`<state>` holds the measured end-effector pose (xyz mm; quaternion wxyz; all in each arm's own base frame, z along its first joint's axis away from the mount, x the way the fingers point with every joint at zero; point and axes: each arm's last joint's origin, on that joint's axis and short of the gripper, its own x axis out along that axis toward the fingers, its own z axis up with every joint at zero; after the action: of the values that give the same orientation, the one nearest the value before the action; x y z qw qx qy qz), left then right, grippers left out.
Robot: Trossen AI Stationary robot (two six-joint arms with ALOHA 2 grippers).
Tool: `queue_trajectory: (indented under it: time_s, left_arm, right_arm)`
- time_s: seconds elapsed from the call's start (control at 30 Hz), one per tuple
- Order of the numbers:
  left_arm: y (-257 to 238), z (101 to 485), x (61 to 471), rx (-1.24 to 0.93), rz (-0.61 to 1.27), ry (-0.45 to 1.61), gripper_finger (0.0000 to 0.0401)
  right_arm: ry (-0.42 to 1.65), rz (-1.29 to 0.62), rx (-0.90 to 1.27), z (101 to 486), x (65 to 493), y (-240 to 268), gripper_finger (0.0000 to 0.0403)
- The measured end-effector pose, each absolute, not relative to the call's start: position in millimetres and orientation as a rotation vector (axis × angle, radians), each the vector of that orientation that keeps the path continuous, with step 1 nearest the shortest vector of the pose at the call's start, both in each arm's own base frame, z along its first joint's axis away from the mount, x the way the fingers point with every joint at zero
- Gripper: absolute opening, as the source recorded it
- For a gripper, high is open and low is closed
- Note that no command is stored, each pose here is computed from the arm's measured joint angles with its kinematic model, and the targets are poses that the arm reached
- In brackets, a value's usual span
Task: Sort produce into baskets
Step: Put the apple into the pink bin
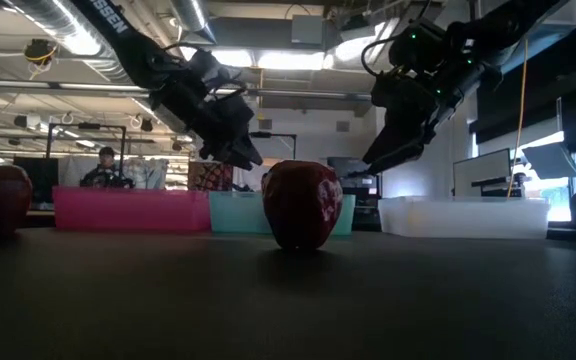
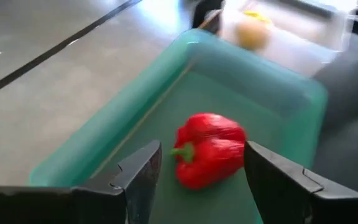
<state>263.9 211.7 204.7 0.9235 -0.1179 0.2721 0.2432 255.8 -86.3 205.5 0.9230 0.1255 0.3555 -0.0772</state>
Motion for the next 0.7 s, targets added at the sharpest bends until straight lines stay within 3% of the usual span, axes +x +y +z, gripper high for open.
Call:
queue_trajectory:
  time_s: [0.27,0.7]
  left_arm:
    - [195.7,222.9,270.6,-0.15,0.439,0.504,0.0225]
    - [153.0,215.8,293.0,-0.11,0.289,0.57,0.0225]
  right_arm:
    - [0.729,-0.159,0.258,205.6,255.9,-86.4,0.0253]
    - [0.719,-0.128,0.253,206.3,256.6,-85.6,0.0253]
